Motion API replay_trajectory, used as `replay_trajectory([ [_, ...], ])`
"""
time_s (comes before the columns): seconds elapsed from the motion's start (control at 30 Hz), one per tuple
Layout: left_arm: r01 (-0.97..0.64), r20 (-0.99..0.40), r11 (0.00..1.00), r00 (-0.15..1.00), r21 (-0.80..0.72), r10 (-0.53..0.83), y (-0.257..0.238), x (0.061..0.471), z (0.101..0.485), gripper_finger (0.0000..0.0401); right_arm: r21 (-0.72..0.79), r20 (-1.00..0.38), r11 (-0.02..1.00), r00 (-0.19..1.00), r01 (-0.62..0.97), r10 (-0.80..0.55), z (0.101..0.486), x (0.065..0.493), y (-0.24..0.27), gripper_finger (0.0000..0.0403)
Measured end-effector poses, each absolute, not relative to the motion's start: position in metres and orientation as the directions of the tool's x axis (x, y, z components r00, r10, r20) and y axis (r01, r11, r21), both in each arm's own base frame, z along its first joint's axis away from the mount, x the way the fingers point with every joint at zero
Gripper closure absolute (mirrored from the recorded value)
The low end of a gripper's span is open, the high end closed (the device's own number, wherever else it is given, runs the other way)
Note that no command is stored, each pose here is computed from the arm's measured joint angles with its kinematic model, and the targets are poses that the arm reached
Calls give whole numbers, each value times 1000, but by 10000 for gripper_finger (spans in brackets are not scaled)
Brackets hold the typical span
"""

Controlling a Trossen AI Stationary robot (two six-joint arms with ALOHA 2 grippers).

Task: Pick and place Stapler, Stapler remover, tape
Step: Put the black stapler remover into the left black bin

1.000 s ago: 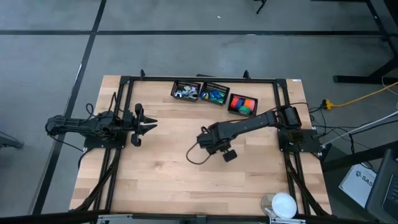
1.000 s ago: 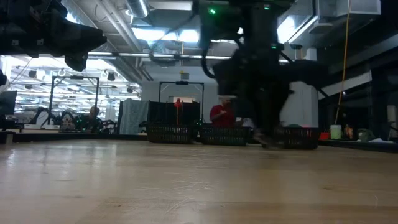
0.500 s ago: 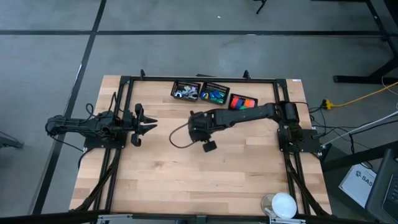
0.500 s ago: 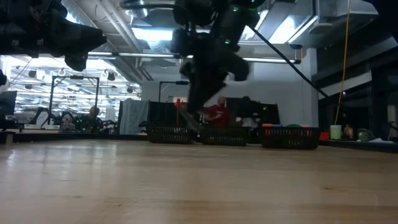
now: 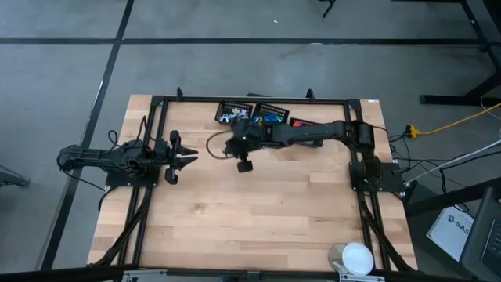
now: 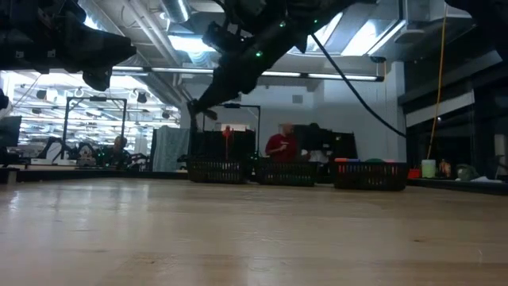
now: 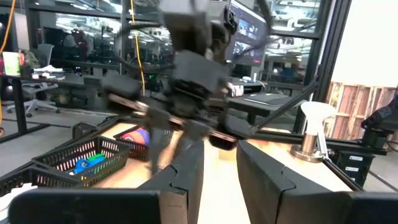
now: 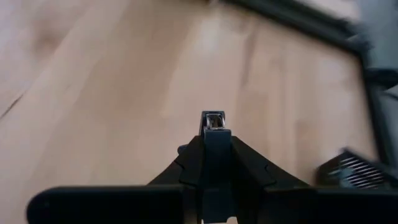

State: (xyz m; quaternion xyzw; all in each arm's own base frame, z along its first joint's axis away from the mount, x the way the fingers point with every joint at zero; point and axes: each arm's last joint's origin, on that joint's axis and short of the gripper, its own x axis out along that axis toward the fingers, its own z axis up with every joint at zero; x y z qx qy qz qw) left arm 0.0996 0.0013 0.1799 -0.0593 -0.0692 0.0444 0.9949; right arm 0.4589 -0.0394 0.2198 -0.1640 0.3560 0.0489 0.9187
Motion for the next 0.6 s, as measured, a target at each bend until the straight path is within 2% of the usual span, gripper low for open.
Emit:
replay_trajectory([
  [0.23, -80, 133, 989, 986, -124, 97, 1, 100, 180, 310, -307, -551, 947, 829, -90, -100, 231, 463, -77, 355],
  [0.6, -80, 133, 989, 986, -124, 97, 1, 100, 180, 310, -316, -517, 947, 827, 54, -220, 232, 452, -141, 355],
])
